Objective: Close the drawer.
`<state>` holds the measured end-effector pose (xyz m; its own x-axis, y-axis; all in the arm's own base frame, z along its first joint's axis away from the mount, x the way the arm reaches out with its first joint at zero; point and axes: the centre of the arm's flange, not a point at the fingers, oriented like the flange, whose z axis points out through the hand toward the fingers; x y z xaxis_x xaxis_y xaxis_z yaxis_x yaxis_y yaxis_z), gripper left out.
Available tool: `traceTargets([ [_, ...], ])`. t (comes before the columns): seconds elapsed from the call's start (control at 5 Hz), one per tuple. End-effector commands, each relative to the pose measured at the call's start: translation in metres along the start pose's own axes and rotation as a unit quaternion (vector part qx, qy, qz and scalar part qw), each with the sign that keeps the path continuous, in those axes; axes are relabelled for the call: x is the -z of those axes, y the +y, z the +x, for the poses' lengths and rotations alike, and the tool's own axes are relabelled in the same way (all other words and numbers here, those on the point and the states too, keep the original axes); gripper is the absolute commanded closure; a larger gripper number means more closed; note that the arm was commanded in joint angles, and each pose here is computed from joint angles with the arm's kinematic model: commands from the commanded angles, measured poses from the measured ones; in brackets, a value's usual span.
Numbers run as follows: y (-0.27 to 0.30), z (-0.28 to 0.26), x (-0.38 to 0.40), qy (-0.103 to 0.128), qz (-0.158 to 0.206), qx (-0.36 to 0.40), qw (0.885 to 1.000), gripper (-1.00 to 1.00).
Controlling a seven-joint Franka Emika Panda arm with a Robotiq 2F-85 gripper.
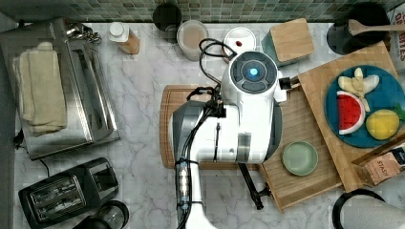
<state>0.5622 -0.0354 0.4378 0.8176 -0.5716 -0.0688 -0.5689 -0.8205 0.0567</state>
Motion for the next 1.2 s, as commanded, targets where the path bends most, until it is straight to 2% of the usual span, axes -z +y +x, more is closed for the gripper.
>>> traceTargets([
  [0.2, -0.027, -0.111, -0.001, 0.044, 0.081, 0.152, 0.984, 1.0],
  [0.4, -0.017, -0.128, -0.027, 0.059, 0.096, 0.236, 0.965, 1.0],
  [0.6, -0.009, -0.129, -0.056, 0.033, 0.063, 0.335, 0.939, 1.0],
  [0.8, 0.006, -0.136, -0.093, 0.046, 0.039, 0.422, 0.905, 1.0],
  [1.0, 0.009, -0.14, -0.12, 0.016, 0.016, 0.473, 0.881, 1.0],
  [1.2, 0.017, -0.151, -0.143, 0.009, 0.008, 0.488, 0.873, 1.0],
])
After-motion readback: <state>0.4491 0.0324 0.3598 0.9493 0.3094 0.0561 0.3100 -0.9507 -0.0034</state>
